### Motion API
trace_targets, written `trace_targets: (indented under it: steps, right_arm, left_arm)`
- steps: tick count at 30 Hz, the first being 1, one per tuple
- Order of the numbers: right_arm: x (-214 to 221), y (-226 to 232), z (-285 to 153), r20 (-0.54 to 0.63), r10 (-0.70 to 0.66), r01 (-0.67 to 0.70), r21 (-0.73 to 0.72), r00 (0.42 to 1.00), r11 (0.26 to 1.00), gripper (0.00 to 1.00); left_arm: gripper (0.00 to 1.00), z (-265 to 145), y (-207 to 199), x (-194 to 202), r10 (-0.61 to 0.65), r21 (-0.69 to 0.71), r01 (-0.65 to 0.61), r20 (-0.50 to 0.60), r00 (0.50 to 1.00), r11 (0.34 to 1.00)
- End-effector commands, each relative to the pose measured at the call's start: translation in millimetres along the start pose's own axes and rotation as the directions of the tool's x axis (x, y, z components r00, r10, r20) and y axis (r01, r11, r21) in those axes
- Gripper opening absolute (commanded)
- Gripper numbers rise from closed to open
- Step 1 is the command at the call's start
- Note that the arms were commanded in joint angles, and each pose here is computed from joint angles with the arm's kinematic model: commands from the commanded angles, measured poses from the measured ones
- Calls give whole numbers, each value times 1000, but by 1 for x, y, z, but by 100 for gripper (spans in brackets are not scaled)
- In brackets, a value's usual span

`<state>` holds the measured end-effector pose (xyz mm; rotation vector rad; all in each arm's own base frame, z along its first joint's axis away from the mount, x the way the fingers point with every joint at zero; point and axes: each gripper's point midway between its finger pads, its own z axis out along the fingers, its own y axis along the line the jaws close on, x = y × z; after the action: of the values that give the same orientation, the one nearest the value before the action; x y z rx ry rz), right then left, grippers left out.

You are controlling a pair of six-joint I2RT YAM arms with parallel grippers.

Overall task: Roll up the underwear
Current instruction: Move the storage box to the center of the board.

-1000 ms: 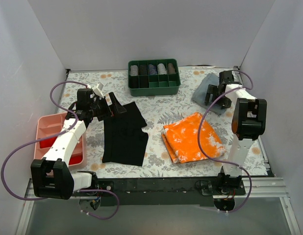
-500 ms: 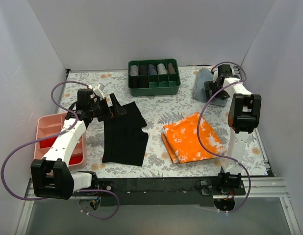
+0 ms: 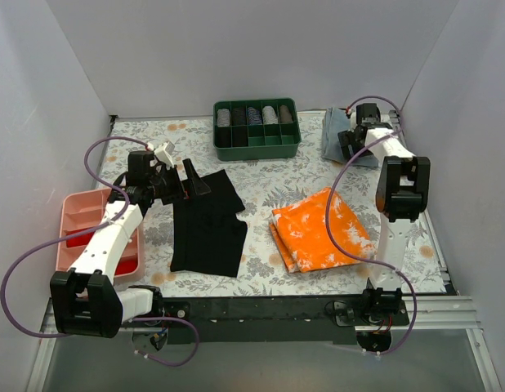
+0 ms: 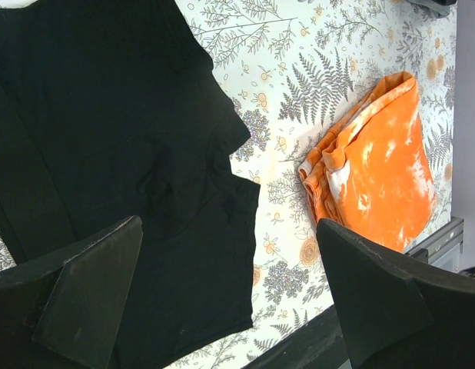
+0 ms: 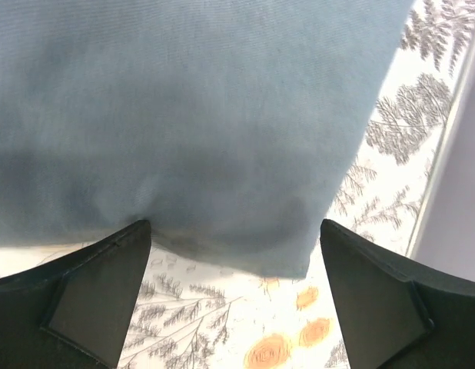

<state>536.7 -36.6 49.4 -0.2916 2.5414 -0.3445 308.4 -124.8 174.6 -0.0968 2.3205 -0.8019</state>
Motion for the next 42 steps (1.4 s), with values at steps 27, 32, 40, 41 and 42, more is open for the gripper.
trace_targets:
  steps: [27, 32, 40, 41, 42]
  right_arm:
    - [201, 229, -213, -182, 441, -452, -612, 879, 649, 98]
    - [232, 168, -174, -285, 491, -552, -195, 823, 811, 98]
    - [238, 122, -161, -278, 616, -656, -74, 737, 751, 98]
    - [238, 116, -161, -270, 629, -665, -59, 729, 745, 98]
    - [236, 112, -162, -259, 635, -668, -56, 728, 742, 99]
  left_arm:
    - [98, -9, -3, 12, -61, 17, 61, 18, 998, 998]
    - [98, -12, 1, 15, -64, -7, 64, 18, 998, 998]
    - [98, -13, 2, 22, -75, -7, 75, 17, 997, 997]
    - [98, -13, 2, 22, -73, -7, 73, 18, 997, 997]
    - [98, -14, 2, 22, -69, -8, 69, 20, 997, 998]
